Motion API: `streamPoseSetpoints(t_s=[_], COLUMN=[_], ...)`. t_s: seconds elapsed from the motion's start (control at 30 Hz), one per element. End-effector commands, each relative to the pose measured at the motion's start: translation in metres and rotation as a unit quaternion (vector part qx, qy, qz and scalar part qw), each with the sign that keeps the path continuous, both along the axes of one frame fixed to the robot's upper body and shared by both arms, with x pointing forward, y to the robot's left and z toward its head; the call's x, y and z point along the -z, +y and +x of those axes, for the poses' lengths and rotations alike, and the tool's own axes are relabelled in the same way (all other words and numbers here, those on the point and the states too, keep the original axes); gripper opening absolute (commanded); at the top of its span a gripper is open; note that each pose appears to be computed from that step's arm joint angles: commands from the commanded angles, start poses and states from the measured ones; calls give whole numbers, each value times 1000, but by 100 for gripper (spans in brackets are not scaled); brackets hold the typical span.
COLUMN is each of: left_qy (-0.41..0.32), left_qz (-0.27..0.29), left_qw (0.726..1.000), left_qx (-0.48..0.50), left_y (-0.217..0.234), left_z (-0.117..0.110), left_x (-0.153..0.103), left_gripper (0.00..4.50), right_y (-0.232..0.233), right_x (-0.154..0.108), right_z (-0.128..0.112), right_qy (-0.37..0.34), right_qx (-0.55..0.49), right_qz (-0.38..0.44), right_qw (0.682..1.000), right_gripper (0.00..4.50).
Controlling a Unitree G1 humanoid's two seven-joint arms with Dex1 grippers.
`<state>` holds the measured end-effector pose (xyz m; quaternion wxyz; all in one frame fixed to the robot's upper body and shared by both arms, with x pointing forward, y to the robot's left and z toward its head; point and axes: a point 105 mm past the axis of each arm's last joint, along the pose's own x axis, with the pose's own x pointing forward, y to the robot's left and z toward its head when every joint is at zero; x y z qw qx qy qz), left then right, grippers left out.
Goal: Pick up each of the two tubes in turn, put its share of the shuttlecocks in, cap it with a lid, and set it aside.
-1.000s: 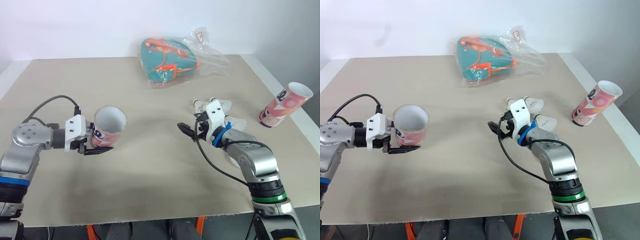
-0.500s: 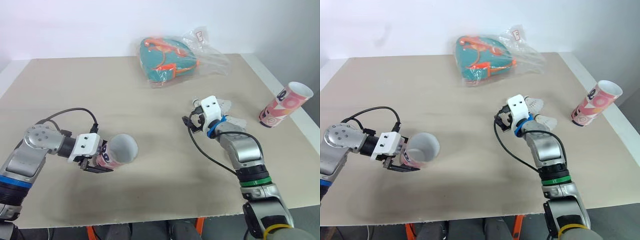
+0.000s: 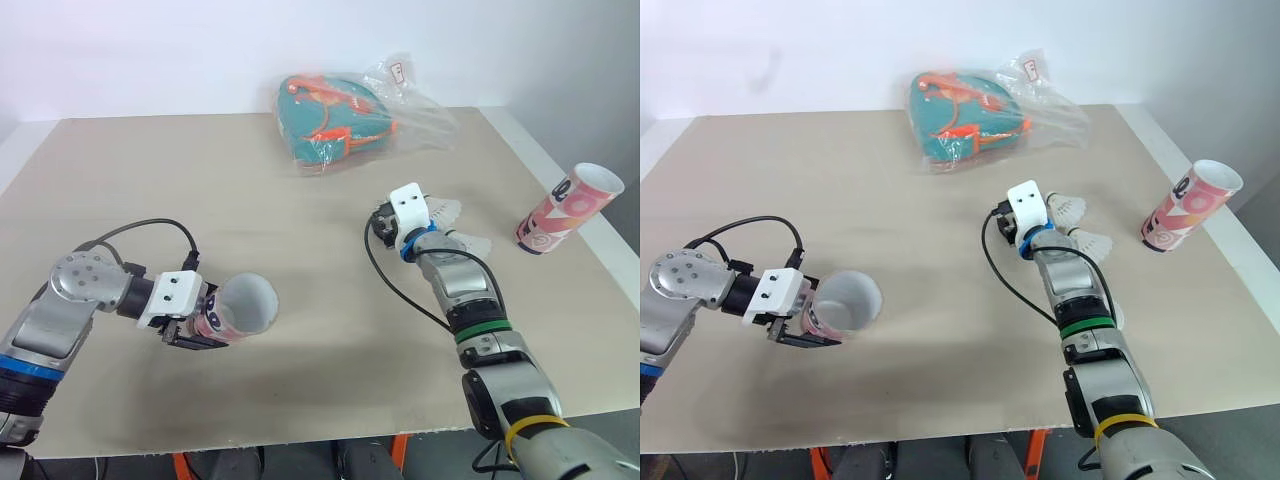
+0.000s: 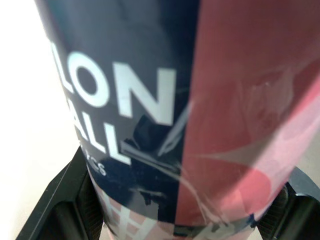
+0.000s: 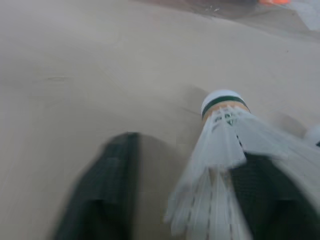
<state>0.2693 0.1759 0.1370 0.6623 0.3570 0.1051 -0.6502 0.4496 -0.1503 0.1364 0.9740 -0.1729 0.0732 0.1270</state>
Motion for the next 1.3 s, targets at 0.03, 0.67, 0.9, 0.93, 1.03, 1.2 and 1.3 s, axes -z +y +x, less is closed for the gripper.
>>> streamPoseSetpoints(t_s=[0.03,0.67,0.9,0.93,1.03,1.2,1.3], left_qy=[0,72,103,108,121,132,133], left_qz=[-4,-45,-83,-82,-73,-72,-69], left_qw=[1000,996,991,990,989,988,988], left_qx=[9,12,28,31,34,25,23], left_y=[-4,-26,-44,-44,-44,-40,-39], left_z=[-6,-2,7,7,5,6,6], left_x=[0,24,7,6,8,7,7], left_gripper=[344,344,344,344,344,344,344], right_y=[4,78,89,92,98,99,100], right_x=[-12,-92,-101,-101,-101,-108,-109], right_z=[4,-168,-173,-173,-175,-177,-178], right_qy=[-25,-27,-39,-40,-46,-60,-64], right_qx=[-2,-561,-600,-604,-621,-638,-647], right_qz=[4,39,-44,-58,-91,-126,-152], right_qw=[1000,826,798,794,777,757,744], right_gripper=[84,11,11,11,11,11,11])
